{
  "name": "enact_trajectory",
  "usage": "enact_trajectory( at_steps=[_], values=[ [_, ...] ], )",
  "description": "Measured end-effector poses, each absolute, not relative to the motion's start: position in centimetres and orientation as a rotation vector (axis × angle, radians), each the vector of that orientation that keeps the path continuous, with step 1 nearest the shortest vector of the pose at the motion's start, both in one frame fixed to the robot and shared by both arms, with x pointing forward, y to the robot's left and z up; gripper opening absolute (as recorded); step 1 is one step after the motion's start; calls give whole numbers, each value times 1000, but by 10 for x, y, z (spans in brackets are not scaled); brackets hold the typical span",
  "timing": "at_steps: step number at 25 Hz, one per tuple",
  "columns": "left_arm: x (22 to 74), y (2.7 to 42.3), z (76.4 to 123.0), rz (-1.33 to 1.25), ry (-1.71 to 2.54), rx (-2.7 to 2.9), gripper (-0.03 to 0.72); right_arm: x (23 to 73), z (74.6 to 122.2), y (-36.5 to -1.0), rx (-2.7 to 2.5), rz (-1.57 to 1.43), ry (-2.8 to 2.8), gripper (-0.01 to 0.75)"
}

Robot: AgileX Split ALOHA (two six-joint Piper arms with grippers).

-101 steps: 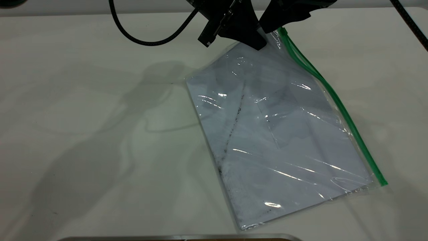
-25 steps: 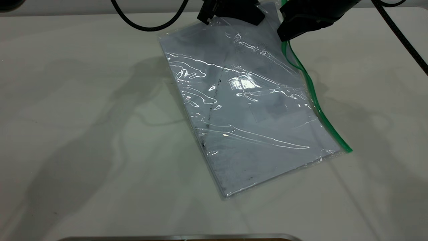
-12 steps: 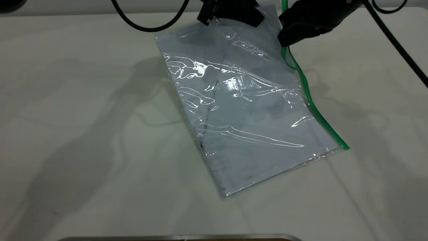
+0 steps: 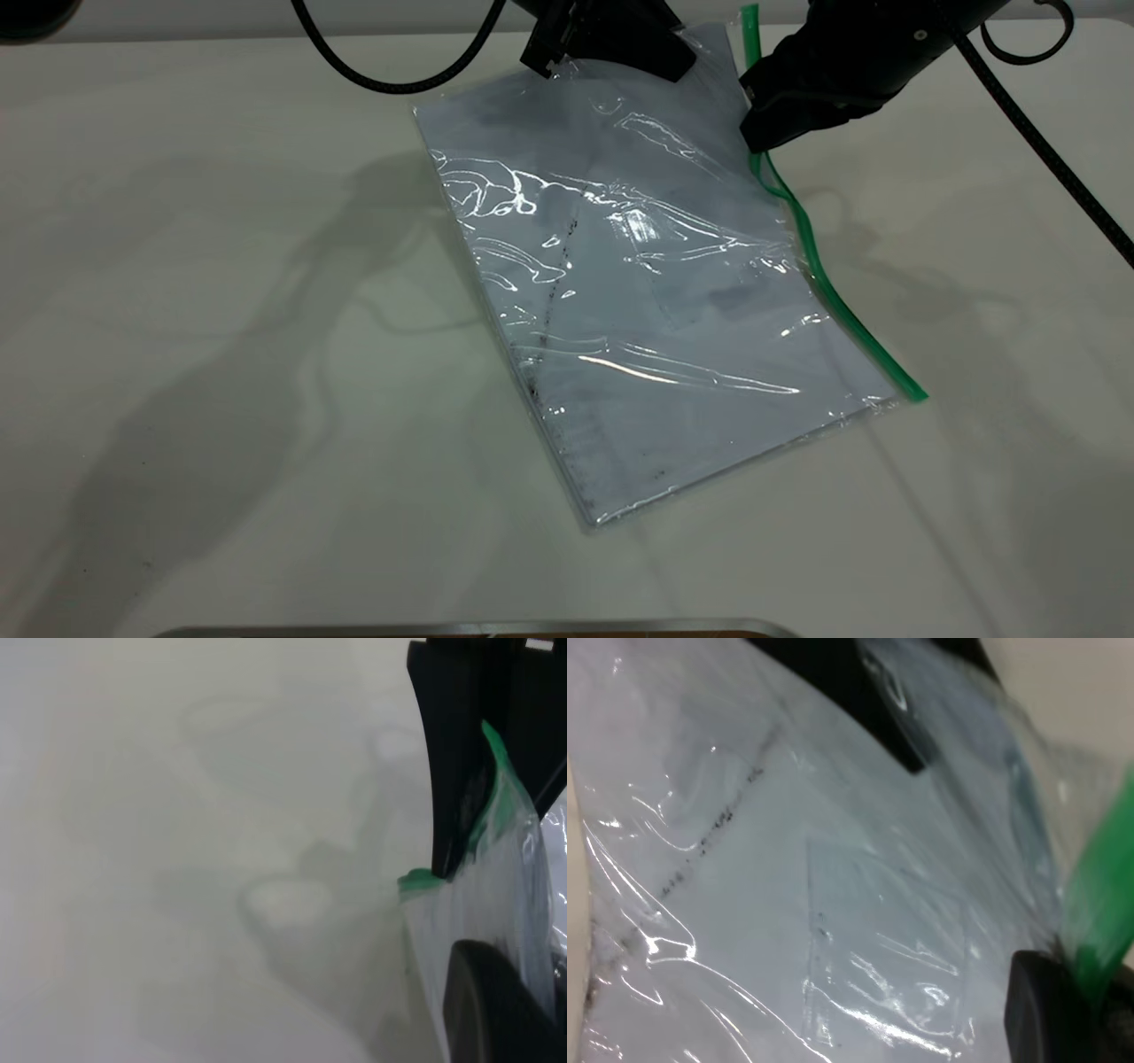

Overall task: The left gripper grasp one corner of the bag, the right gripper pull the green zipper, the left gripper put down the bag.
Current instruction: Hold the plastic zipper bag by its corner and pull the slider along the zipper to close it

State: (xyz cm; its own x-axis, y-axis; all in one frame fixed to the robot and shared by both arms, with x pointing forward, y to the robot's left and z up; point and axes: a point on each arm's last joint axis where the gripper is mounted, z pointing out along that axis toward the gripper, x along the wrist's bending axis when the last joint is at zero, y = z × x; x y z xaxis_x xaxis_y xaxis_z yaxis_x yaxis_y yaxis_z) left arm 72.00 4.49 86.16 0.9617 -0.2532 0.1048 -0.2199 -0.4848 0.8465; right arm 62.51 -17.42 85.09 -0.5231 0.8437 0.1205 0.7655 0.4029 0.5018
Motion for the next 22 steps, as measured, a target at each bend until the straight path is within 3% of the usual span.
enact_trajectory(
  at_steps=[22],
  values=[
    [742,88,877,18,-210,2104,53,609,829,-201,1511,639,2717,60]
  ],
)
